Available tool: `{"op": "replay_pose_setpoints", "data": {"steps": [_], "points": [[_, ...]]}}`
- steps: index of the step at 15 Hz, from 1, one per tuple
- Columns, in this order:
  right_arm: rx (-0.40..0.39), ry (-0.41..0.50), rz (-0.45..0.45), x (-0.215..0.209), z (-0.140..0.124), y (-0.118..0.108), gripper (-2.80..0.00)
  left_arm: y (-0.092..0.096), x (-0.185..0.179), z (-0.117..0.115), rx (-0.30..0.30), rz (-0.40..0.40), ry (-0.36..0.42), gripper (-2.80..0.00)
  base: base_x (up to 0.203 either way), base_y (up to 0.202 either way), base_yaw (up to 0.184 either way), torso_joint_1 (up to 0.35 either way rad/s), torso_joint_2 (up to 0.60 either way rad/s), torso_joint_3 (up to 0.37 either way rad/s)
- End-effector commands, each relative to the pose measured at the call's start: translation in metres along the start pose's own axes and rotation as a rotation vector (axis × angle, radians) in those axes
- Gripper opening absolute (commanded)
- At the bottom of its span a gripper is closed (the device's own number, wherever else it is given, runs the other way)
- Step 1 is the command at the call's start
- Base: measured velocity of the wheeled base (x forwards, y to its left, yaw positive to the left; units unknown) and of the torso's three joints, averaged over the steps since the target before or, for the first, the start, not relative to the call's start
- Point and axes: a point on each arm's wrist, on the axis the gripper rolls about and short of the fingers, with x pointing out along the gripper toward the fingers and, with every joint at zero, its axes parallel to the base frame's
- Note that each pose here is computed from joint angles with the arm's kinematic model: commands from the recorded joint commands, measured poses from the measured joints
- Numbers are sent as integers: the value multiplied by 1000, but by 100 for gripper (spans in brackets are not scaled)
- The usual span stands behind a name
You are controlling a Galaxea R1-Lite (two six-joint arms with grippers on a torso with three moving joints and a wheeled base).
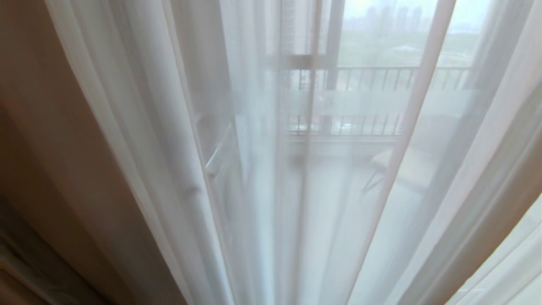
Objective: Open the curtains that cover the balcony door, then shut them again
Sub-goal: Close the outer curtains on both sides
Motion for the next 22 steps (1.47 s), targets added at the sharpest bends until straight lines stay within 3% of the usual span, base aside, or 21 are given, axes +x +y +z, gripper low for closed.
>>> {"op": "replay_pose_setpoints", "data": {"steps": [1, 5, 22], "points": [[0, 0, 0, 0, 0, 0, -280, 0, 0, 0, 0, 1, -1, -280, 0, 190, 0, 2, 2, 7], [0, 0, 0, 0, 0, 0, -280, 0, 0, 0, 1, 1, -1, -280, 0, 140, 1, 4, 2, 3], [0, 0, 0, 0, 0, 0, -280, 0, 0, 0, 0, 1, -1, -280, 0, 0, 0, 0, 0, 0]]}}
